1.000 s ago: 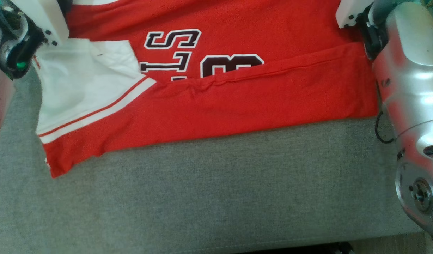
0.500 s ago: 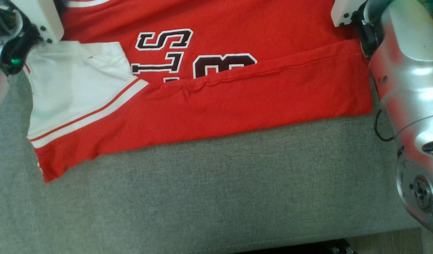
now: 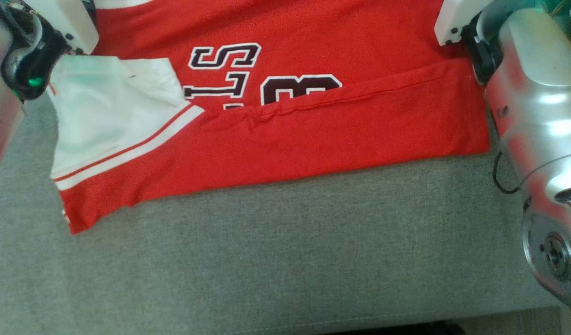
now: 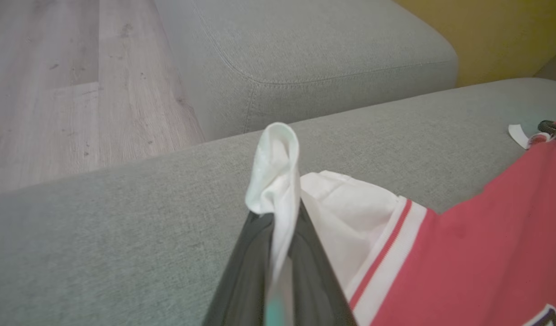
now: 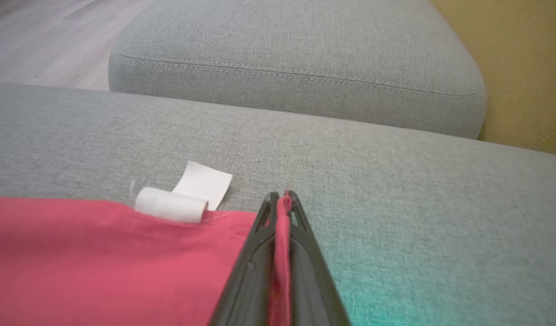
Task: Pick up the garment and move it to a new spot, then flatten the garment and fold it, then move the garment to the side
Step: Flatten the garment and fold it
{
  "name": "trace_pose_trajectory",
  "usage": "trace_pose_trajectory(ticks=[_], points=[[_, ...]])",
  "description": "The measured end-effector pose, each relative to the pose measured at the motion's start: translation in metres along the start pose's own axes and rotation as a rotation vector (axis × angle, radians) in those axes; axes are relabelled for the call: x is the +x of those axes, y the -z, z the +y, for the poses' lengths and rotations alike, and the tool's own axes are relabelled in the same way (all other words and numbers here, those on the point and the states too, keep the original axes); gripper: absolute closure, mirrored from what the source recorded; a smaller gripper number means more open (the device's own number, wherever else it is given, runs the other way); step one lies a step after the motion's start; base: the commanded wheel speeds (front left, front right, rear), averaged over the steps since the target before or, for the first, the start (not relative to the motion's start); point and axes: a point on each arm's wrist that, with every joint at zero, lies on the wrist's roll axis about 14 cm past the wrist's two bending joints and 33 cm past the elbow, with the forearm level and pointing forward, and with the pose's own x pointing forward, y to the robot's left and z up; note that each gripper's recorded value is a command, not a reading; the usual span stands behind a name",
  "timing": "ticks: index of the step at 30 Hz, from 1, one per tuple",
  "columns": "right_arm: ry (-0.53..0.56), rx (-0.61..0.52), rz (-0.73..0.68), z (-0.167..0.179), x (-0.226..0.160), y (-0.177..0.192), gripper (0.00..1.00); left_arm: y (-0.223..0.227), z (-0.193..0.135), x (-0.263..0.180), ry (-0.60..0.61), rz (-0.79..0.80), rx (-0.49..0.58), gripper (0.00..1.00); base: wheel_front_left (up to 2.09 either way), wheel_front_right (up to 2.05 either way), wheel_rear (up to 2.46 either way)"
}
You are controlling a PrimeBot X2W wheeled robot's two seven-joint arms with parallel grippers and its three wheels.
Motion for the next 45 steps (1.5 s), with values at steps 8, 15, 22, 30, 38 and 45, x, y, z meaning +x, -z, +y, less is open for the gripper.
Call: trace_pose_trajectory(ticks=[8,15,22,30,38,45], points=[[-0.008,0.022,-0.045,0.007,-0.017,-0.026,1.0,-0.039,-0.008,-0.039,-0.015,-0.152,0.053,1.0,0.0,0.0,0.0],[0.004,0.032,-0.061,0.002,-0.034,-0.035,1.0,-0.055,-0.02,-0.073,-0.005,-0.219,0.078,1.0,0.0,0.0,0.0],[-0.015,0.059,-0.099,0.013,-0.054,-0.051,1.0,-0.038,-0.033,-0.116,0.01,-0.211,0.1,1.0,0.0,0.0,0.0],[-0.062,0.056,0.009,0.035,-0.082,-0.021,1.0,0.005,-0.054,-0.157,0.043,-0.14,0.121,1.0,0.0,0.0,0.0],[-0.131,0.048,0.13,0.057,-0.106,0.021,1.0,0.068,-0.073,-0.179,0.077,-0.01,0.157,1.0,0.0,0.0,0.0],[-0.152,0.059,0.15,0.043,-0.118,0.024,1.0,0.069,-0.056,-0.177,0.031,-0.034,0.228,1.0,0.0,0.0,0.0]])
